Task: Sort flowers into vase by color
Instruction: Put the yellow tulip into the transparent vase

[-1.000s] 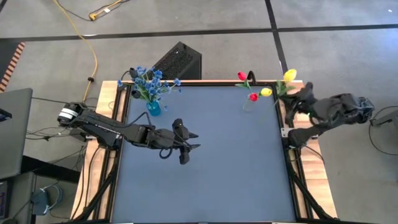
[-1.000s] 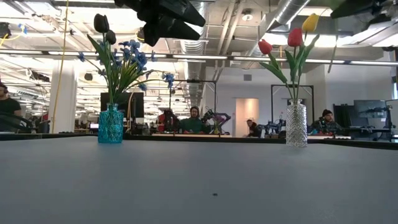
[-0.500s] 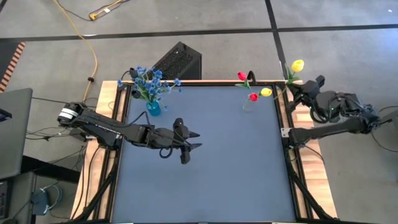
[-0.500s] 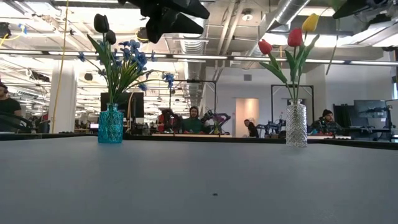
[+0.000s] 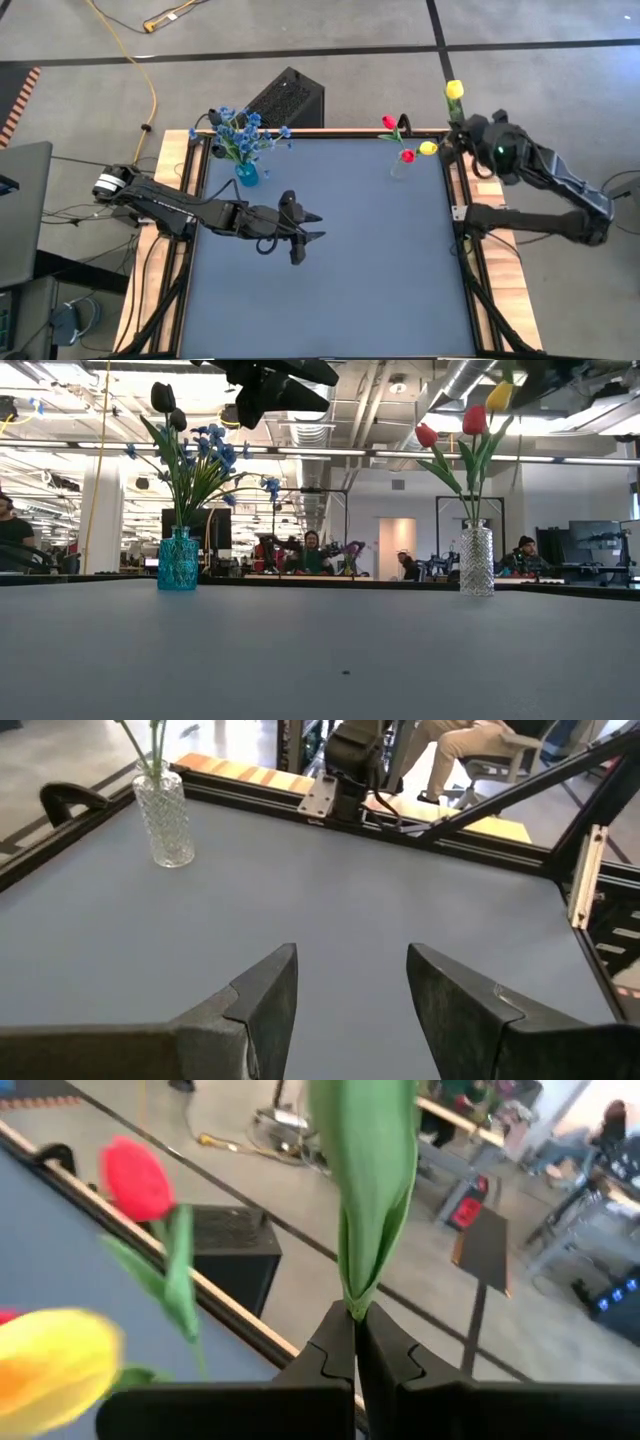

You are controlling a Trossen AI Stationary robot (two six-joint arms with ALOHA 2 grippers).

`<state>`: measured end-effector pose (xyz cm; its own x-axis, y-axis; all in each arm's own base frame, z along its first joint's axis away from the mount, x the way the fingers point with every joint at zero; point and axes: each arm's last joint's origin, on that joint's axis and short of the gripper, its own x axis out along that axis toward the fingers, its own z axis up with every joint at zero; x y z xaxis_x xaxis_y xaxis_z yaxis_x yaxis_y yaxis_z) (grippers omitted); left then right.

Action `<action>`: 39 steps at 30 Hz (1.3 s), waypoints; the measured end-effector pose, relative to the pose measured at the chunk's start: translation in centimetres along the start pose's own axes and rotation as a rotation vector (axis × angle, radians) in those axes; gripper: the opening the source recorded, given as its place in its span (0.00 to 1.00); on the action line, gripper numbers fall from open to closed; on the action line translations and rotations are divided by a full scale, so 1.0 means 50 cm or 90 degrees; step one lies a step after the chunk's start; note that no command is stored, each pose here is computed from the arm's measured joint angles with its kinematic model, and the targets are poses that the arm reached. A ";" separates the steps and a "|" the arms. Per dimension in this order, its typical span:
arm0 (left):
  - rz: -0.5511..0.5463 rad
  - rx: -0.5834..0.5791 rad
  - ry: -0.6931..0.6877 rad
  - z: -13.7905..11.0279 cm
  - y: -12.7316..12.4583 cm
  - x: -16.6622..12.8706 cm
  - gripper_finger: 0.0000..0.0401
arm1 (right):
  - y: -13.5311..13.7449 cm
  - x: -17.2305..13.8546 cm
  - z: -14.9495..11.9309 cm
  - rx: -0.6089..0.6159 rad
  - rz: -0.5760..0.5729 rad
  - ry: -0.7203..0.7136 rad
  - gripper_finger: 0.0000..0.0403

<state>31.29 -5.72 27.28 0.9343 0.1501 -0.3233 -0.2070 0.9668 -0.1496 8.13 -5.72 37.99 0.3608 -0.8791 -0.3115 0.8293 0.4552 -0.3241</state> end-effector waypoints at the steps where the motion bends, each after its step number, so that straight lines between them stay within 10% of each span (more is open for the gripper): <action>1: -0.004 -0.001 0.002 0.000 0.000 0.000 0.44 | -0.003 0.011 0.002 0.002 0.006 0.008 0.06; 16: -0.035 -0.017 0.017 -0.003 -0.004 -0.001 0.44 | -0.057 0.130 0.000 0.107 0.156 0.061 0.06; 39: -0.034 -0.015 0.016 -0.003 -0.004 -0.001 0.44 | -0.027 0.176 -0.013 0.080 0.149 0.031 0.06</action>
<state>31.26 -5.94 27.18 0.9366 0.0931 -0.3377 -0.1646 0.9680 -0.1896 9.91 -13.97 35.12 0.5311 -0.7423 -0.4086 0.7727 0.6222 -0.1260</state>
